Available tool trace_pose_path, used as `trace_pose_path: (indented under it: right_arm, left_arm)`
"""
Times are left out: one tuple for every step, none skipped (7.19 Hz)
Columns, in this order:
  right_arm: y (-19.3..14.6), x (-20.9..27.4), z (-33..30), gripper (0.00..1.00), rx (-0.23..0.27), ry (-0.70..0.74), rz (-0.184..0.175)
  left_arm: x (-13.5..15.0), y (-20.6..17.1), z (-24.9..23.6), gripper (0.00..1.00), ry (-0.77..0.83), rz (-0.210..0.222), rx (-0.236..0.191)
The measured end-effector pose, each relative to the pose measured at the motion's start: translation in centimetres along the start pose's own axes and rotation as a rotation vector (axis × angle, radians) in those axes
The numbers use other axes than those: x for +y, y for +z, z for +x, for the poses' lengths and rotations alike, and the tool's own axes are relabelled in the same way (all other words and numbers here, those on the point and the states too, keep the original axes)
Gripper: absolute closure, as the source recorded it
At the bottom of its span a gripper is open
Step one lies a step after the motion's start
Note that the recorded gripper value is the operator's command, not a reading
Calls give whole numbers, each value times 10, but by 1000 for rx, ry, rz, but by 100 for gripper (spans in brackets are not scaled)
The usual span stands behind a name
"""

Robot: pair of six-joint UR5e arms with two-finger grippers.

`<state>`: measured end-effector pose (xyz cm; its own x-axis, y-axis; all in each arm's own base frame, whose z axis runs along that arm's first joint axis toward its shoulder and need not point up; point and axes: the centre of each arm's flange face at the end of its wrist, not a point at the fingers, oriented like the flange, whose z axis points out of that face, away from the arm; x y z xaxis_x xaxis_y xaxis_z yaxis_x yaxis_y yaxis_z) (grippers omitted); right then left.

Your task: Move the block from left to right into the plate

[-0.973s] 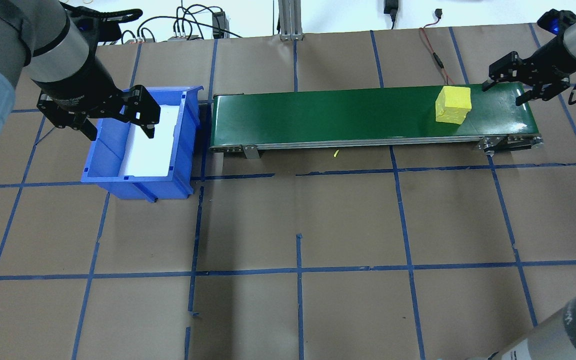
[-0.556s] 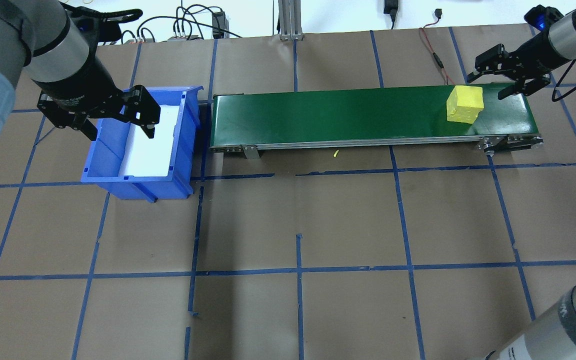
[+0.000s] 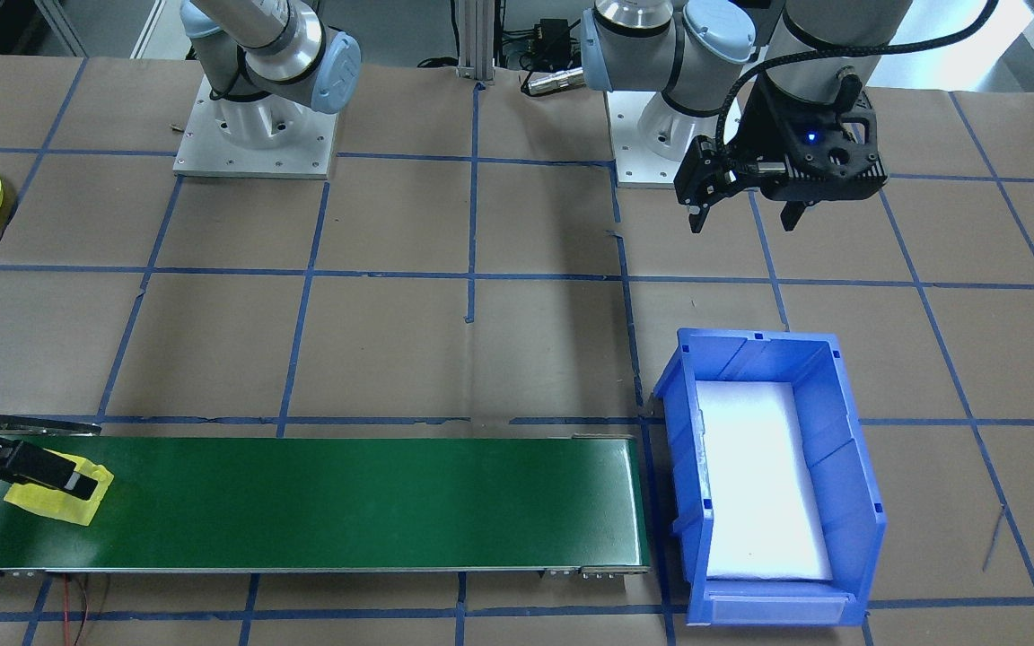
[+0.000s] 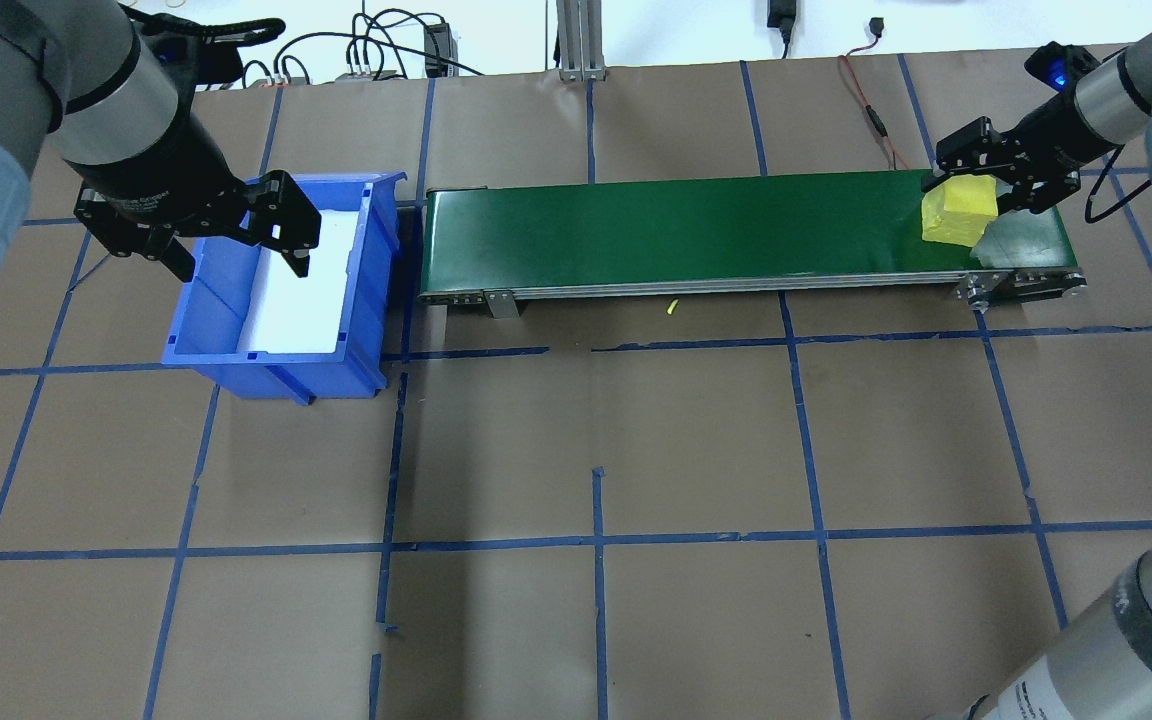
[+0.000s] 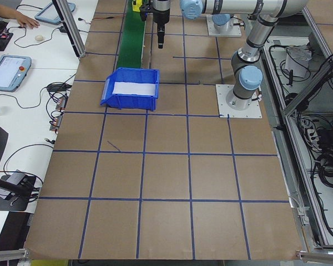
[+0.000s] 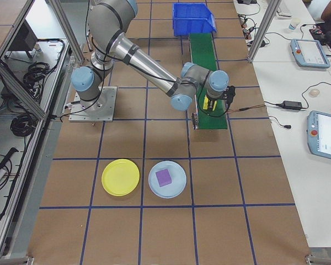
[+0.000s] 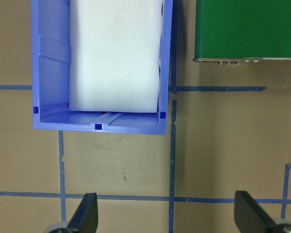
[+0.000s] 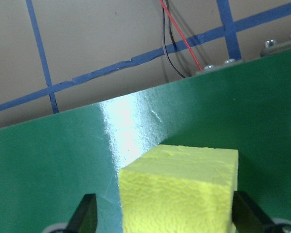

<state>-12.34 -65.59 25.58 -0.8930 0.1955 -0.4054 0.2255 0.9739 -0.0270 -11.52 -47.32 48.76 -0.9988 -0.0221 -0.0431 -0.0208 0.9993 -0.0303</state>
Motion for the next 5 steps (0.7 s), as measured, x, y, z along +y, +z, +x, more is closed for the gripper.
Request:
trace_pose_path:
  right_arm:
    - [5, 1, 3, 34, 11, -16, -12]
    - [6, 1, 6, 49, 29, -25, -19]
    - [4, 1, 8, 54, 58, -30, -22]
    - [-3, 2, 10, 54, 99, -34, -22]
    - [-14, 6, 12, 54, 152, -38, -24]
  left_arm:
    - [0, 0, 0, 0, 0, 0, 0]
    - [0, 0, 0, 0, 0, 0, 0]
    - [0, 0, 0, 0, 0, 1, -1]
    - [0, 0, 0, 0, 0, 1, -1]
    - [0, 0, 0, 0, 0, 1, -1]
